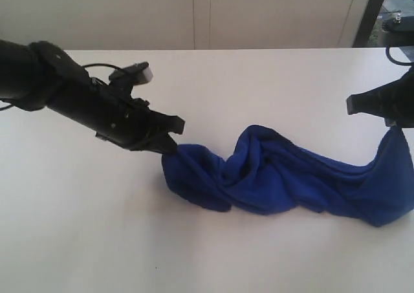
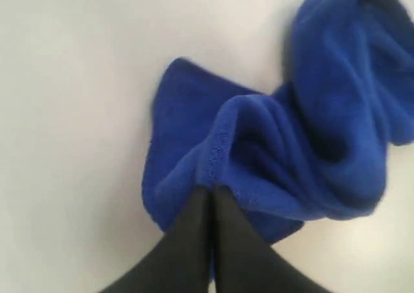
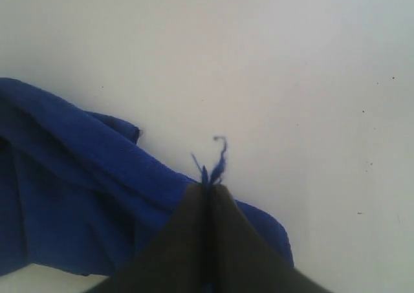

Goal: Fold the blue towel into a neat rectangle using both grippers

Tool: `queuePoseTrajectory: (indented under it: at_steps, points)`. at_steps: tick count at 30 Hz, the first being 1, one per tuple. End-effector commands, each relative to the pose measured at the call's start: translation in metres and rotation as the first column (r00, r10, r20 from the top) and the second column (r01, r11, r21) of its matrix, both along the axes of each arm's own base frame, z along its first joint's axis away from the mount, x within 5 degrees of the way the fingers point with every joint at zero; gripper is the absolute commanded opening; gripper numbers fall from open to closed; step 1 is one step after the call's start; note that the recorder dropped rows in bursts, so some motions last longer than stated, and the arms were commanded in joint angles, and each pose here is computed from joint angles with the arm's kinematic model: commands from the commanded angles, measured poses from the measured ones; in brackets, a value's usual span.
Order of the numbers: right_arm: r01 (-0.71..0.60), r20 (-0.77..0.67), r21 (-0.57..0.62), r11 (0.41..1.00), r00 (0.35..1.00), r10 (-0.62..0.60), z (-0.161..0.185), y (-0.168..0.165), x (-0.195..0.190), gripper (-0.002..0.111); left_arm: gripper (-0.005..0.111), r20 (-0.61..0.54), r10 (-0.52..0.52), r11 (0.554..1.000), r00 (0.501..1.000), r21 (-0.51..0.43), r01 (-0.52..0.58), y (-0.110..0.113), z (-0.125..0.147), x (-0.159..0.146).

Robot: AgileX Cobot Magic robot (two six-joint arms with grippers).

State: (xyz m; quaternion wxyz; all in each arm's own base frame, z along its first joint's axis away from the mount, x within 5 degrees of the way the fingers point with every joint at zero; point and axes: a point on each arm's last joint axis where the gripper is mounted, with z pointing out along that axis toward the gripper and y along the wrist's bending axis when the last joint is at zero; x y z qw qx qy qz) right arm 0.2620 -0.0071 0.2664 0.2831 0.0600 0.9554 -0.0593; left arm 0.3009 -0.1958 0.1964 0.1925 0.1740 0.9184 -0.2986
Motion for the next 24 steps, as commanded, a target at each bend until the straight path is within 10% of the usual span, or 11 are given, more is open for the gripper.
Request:
queuePoseTrajectory:
  at_steps: [1, 16, 24]
  points:
    - [0.003, 0.002, -0.001, 1.000, 1.000, -0.003, -0.001, -0.002, 0.000, 0.000, 0.000, 0.124, -0.067, 0.998, 0.990, 0.025, 0.065, 0.005, 0.033, -0.010]
    - [0.004, -0.001, -0.001, 1.000, 1.000, -0.004, -0.001, -0.002, 0.000, 0.000, 0.000, -0.137, -0.024, 0.964, 0.990, 0.260, 0.059, 0.021, -0.027, -0.020]
    - [0.004, 0.001, 0.002, 1.000, 1.000, -0.004, -0.001, -0.002, 0.000, 0.000, 0.042, -0.052, -0.033, 0.979, 0.998, 0.197, 0.043, 0.018, 0.001, -0.019]
